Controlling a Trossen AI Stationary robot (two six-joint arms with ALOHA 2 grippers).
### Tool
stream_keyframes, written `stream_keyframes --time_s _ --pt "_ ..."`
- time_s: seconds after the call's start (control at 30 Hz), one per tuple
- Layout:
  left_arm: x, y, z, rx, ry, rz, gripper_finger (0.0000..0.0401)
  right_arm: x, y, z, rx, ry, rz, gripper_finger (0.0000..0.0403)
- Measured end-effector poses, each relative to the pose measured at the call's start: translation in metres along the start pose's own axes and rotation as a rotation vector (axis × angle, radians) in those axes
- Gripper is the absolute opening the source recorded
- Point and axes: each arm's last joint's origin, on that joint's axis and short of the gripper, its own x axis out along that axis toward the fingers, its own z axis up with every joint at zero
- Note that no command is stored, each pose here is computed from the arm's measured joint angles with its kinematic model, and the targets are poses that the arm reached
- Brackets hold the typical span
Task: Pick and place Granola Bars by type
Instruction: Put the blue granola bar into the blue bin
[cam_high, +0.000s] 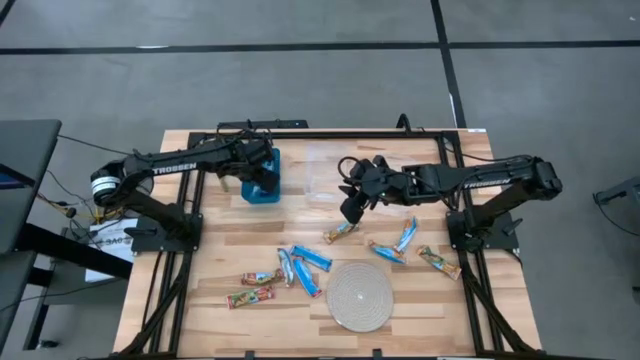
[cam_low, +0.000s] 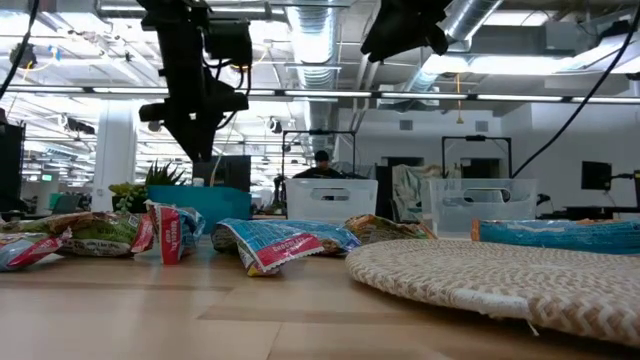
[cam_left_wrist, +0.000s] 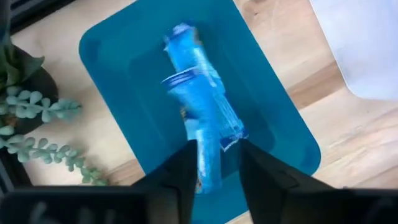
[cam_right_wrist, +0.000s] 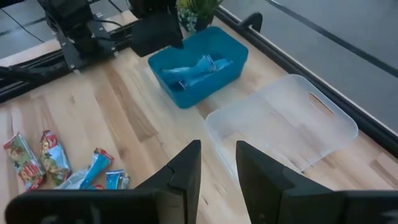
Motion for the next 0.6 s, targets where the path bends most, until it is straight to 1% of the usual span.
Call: stream_keyframes --time_s 0.07,0.13,0.17,0.23,0.37,0.43,0.5,0.6 --pt "-0.001 -0.003 -0.002 0.047 0.005 -0.023 0.0132 -0.001 0.000 0.000 0.000 0.005 0.013 0.0092" --pt "-0.005 -0.012 -0.004 0.144 -0.002 -0.106 0.0147 -0.003 0.002 0.000 -0.003 0.007 0.038 0.0092" --pt "-0.009 -0.018 -0.006 0.206 -0.016 -0.168 0.0151 -0.004 0.002 0.000 -0.014 0.012 0.051 0.0092" --pt "-0.017 -0.034 -0.013 0.370 -0.020 -0.289 0.0154 -0.007 0.006 -0.003 -0.058 0.033 0.087 0.0092" --pt "-0.039 -0.064 -0.038 0.756 -0.003 -0.514 0.0149 -0.018 0.017 -0.011 -0.146 0.076 0.180 0.0092" --pt "-0.050 -0.078 -0.053 0.888 -0.014 -0.578 0.0144 -0.023 0.024 -0.015 -0.189 0.096 0.253 0.0092" --pt "-0.059 -0.089 -0.067 0.980 -0.037 -0.620 0.0139 -0.029 0.031 -0.020 -0.216 0.129 0.319 0.0092" --pt "-0.068 -0.102 -0.084 1.058 -0.100 -0.655 0.0133 -0.037 0.041 -0.030 -0.252 0.179 0.382 0.0092"
